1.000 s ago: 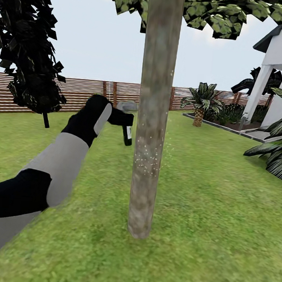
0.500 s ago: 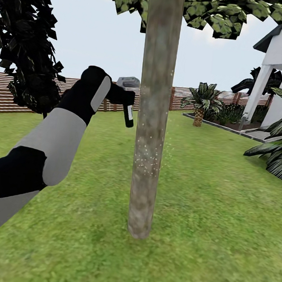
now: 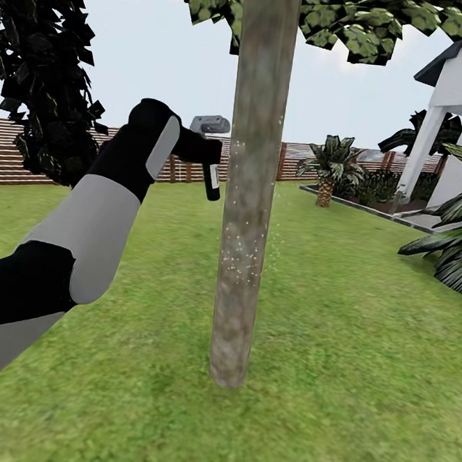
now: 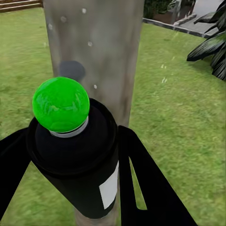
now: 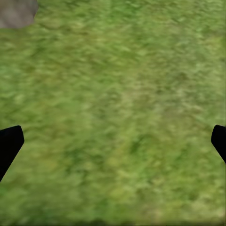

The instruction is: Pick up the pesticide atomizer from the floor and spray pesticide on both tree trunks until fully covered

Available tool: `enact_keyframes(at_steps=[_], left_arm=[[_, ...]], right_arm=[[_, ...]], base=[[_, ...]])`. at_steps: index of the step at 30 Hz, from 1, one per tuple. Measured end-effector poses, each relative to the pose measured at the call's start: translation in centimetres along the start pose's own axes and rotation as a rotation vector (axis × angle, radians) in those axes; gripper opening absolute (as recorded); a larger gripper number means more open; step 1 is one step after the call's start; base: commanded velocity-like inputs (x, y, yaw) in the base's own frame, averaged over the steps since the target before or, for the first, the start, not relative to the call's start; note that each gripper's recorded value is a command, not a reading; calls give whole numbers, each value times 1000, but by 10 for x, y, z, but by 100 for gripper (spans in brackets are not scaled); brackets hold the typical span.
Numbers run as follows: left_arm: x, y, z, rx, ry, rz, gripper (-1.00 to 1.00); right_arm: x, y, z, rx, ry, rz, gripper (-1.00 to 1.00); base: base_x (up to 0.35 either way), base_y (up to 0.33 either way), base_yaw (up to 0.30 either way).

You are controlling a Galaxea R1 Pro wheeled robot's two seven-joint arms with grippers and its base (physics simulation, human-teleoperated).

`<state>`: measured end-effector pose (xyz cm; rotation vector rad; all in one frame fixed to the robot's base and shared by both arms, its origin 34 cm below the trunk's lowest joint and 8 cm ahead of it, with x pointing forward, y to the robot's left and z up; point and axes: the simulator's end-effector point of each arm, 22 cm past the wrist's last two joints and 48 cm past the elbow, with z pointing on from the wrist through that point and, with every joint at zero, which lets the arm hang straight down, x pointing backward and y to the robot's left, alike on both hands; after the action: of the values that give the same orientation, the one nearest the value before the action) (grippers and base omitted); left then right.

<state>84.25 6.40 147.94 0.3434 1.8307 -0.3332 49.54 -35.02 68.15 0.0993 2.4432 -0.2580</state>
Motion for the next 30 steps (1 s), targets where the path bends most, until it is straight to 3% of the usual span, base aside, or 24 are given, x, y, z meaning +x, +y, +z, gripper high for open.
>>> enact_keyframes(at_steps=[4, 7, 12, 25, 30], left_arm=[[-26, -8, -10, 20, -22, -3, -100], [-51, -21, -19, 65, -18, -36, -100], [-88, -30, -39, 74, -54, -26, -100], [-89, -30, -39, 76, -42, -33, -100], [-78, -43, -32, 154, -13, -106, -100]], right_arm=[[0, 1, 0, -1, 0, 0, 100], [0, 1, 0, -1, 0, 0, 100], [0, 1, 0, -1, 0, 0, 100], [1, 1, 0, -1, 1, 0, 100], [0, 1, 0, -1, 1, 0, 100]], base=[[0, 0, 0], [0, 0, 0], [0, 0, 0], [0, 0, 0], [0, 0, 0]])
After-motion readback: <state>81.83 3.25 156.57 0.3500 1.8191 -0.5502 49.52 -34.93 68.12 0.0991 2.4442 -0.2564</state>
